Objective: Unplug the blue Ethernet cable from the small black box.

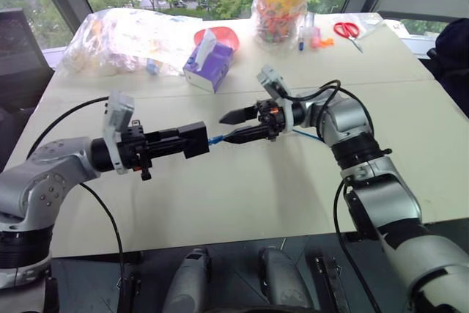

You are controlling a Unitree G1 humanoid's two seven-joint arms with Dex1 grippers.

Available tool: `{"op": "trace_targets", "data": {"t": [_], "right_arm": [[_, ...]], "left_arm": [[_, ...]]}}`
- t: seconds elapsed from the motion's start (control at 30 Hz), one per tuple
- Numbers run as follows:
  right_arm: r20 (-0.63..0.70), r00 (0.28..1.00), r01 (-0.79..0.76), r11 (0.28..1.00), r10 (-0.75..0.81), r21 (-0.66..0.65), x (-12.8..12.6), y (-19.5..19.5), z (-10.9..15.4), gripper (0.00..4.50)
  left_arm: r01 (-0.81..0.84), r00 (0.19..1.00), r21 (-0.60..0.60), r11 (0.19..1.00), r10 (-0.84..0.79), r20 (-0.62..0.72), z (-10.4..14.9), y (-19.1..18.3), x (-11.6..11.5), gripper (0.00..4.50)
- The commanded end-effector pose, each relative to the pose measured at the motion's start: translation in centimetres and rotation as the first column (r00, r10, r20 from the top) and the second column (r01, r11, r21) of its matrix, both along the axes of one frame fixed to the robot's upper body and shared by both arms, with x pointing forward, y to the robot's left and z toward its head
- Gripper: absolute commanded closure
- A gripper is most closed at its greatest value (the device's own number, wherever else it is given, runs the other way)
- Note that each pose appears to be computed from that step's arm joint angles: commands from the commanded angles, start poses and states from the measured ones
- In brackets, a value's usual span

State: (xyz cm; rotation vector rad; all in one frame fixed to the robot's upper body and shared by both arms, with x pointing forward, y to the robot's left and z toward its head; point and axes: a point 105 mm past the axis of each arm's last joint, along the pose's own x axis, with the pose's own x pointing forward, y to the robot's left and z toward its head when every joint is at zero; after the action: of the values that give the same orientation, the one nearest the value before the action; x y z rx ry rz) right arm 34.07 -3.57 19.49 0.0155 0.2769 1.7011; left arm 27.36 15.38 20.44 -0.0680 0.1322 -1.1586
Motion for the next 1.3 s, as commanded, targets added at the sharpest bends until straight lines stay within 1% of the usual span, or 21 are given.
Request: {"op": "trace_targets", "data": {"t": [0.03, 0.37, 0.7, 0.8, 0.9, 0.93, 1.17, 1.3], "right_arm": [[0.031, 0.999, -0.031, 0.999, 0.030, 0.028, -0.3, 0.3, 1.1, 2.11], [0.024, 0.996, -0.090, 0.996, 0.089, 0.015, -1.7, 1.6, 0.3, 2.11], [0.023, 0.993, -0.116, 0.993, 0.116, 0.017, -2.1, 2.1, 0.5, 2.11], [0.026, 0.992, -0.121, 0.993, 0.120, 0.016, -2.1, 2.2, 0.6, 2.85], [0.027, 0.992, -0.122, 0.992, 0.122, 0.016, -2.2, 2.2, 0.6, 4.31], [0.027, 0.992, -0.124, 0.992, 0.124, 0.016, -2.2, 2.2, 0.6, 4.41], [0.021, 0.992, -0.122, 0.992, 0.121, 0.016, -2.2, 2.1, 0.6, 4.41], [0.022, 0.996, -0.083, 0.997, 0.083, 0.005, -1.7, 1.8, 0.3, 4.41]], "left_arm": [[0.001, 0.999, -0.007, 1.000, -0.001, 0.043, 1.3, 0.2, 0.0, 4.04], [-0.007, 0.999, -0.030, 1.000, 0.009, 0.046, 1.8, 0.1, 0.1, 4.04], [-0.014, 0.999, -0.022, 1.000, 0.015, 0.048, 1.6, 0.0, -0.1, 4.04], [-0.014, 0.999, -0.019, 1.000, 0.015, 0.047, 1.4, -0.1, -0.2, 4.04], [-0.013, 0.999, -0.014, 1.000, 0.014, 0.047, 1.3, -0.1, -0.2, 4.04], [-0.013, 0.999, -0.014, 1.000, 0.014, 0.046, 1.2, -0.1, -0.3, 4.04], [-0.007, 0.999, -0.013, 1.000, 0.007, 0.041, 1.0, -0.2, -0.3, 4.04], [0.007, 0.999, -0.009, 1.000, -0.006, 0.036, 1.0, -0.3, -0.6, 4.04]]}}
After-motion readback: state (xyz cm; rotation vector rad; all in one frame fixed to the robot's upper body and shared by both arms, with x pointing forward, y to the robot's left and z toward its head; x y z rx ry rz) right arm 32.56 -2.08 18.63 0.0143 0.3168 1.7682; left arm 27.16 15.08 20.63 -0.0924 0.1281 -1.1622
